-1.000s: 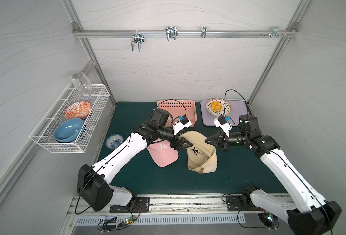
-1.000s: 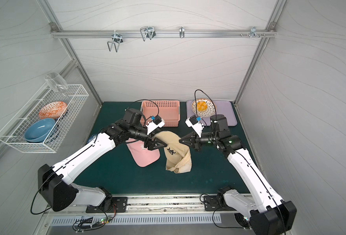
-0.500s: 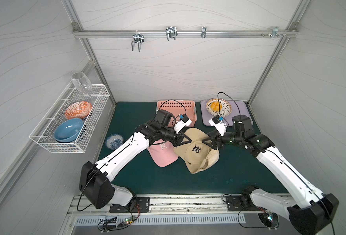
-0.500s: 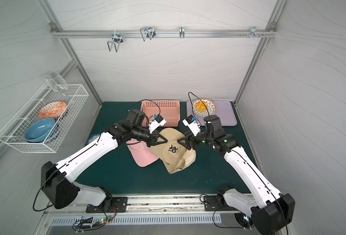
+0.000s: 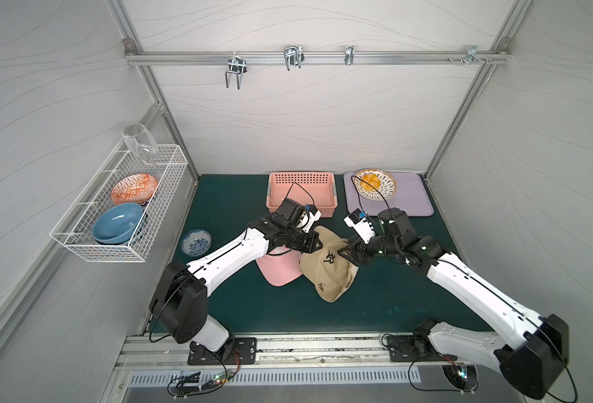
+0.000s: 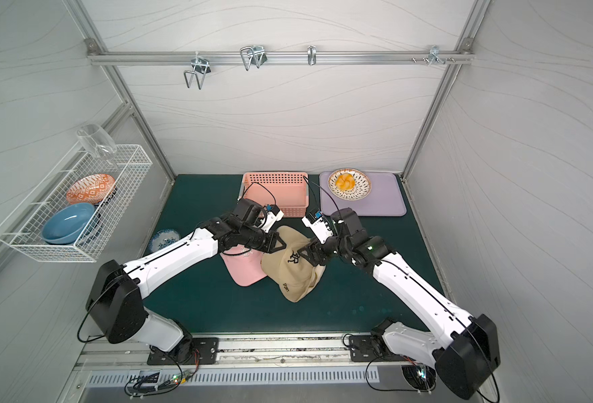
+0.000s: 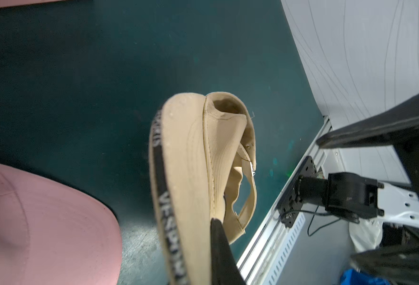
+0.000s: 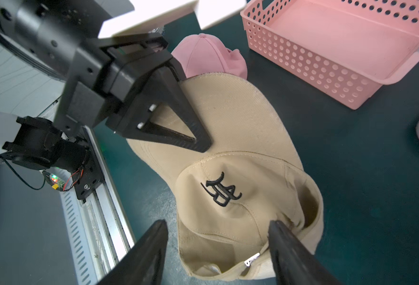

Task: Turn the baseball cap inside out
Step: Turn over the baseball cap.

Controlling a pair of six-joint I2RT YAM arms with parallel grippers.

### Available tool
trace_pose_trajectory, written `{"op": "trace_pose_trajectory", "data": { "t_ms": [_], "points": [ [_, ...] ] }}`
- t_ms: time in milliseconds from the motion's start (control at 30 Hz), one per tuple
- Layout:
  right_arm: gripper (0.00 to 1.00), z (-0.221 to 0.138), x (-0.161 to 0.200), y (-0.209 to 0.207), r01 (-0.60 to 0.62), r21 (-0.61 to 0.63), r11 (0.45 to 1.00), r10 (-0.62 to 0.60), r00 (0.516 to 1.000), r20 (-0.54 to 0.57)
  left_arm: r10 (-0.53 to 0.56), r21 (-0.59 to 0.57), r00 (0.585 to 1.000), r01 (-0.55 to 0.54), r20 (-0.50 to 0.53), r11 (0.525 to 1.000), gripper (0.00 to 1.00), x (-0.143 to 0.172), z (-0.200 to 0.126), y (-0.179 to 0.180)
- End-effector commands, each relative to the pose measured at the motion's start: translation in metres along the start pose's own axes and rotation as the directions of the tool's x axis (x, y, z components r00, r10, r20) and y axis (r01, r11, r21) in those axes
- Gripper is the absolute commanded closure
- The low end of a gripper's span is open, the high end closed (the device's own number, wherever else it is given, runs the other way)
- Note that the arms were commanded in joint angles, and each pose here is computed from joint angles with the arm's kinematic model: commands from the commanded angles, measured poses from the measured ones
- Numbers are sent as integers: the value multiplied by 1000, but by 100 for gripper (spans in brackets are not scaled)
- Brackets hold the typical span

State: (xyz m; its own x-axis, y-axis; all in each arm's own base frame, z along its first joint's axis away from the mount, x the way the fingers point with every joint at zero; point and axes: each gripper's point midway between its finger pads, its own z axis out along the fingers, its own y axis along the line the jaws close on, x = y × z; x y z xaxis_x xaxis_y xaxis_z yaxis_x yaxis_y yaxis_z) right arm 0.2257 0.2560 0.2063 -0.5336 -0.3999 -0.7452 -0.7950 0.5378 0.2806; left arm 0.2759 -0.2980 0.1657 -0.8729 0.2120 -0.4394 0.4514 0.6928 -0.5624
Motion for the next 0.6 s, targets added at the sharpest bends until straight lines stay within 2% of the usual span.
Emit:
{"op": "trace_pose_trajectory", "data": {
  "t_ms": [0,133,233,367,467,567],
  "points": [
    [35,28,9,0,-99,-64,993,98,995,-10,-25,30,989,21,148,999,100,-32,-9,-13],
    [39,59,20,-9,-178,-81,981,176,984,-36,-43,21,987,40,157,999,100,-30,-6,-8],
    [41,81,42,-26,-231,-9,973,228,966,-124,-51,2,987,52,150,999,100,-28,-3,-2],
    [42,92,76,-58,-261,171,950,294,932,-212,-47,-43,987,54,152,998,100,-26,-2,7],
    [40,85,91,-80,-247,313,917,324,918,-227,-49,-74,988,60,148,995,100,-23,0,14],
    [37,76,97,-93,-220,399,890,328,917,-227,-51,-93,988,65,143,994,100,-21,2,19]
  ]
}}
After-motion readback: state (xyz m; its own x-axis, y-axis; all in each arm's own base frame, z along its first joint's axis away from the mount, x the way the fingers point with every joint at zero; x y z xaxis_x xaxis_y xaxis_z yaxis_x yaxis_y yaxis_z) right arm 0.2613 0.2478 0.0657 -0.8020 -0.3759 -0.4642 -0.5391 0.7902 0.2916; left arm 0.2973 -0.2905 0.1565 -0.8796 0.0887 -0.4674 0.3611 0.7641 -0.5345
